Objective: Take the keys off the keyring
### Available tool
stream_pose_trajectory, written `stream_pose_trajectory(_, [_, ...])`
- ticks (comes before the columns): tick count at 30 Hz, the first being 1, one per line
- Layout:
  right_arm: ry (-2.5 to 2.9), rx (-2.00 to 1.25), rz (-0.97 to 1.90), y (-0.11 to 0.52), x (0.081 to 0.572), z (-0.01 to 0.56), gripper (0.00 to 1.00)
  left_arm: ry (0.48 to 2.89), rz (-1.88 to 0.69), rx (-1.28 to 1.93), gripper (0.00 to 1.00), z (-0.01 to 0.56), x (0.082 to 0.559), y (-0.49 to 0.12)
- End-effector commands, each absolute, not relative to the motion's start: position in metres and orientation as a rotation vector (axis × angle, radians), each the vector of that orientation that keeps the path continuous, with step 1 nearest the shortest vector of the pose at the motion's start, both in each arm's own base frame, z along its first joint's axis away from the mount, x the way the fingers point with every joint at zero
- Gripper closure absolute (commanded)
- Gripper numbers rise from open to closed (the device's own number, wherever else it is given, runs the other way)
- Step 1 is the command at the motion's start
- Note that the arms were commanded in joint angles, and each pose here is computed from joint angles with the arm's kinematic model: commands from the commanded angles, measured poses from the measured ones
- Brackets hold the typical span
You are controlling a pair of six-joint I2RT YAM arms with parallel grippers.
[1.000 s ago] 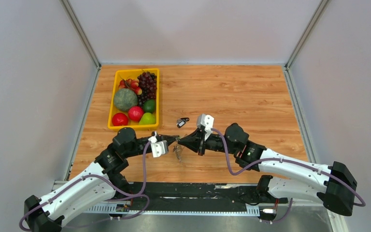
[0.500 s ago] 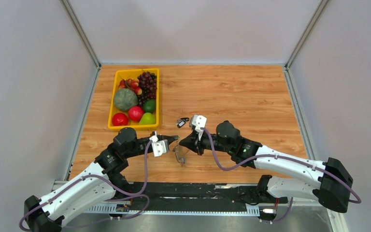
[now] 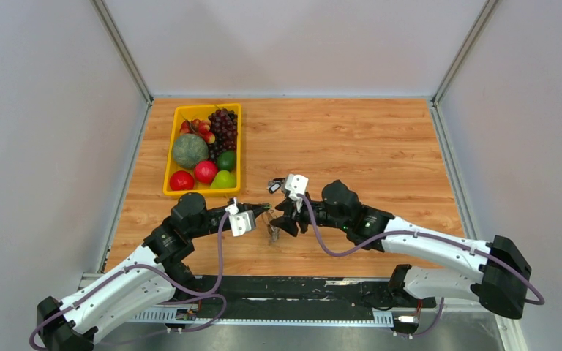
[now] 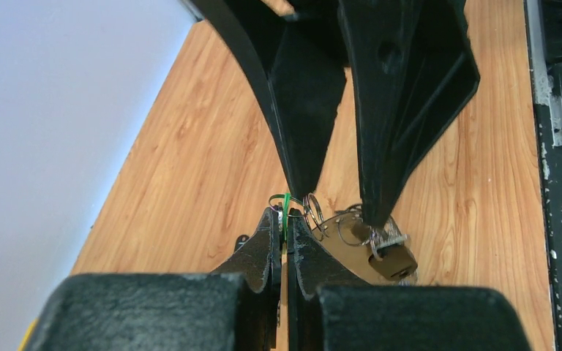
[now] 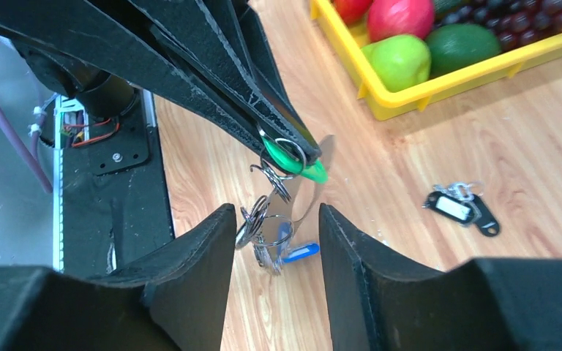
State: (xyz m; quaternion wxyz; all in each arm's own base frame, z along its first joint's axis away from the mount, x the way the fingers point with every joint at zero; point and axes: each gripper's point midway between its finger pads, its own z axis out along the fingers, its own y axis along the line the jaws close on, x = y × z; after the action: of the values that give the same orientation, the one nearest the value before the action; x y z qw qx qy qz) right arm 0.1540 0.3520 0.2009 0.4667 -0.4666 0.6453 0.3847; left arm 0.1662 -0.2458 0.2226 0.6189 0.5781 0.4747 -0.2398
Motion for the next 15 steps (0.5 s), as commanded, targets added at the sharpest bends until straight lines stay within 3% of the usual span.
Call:
stream_pose_trajectory(1, [1.474,-1.079,0.869,0.333,0.16,0.234,0.51,1.003,-0.521,1.275,1.0,0.256,0.17,-0.247])
stream_pose_trajectory(9, [1.358,-1.063,0.867,0.314,0.149,0.247,0.58,1.137,-0.526,1.235,1.0,0.253,0.182,-0.246])
stream_pose_trajectory(15, [1.241,-1.042,0.958,0.316,0.135,0.257,0.61,1.413,-0.557,1.168,1.0,0.249,0.193,-0.243])
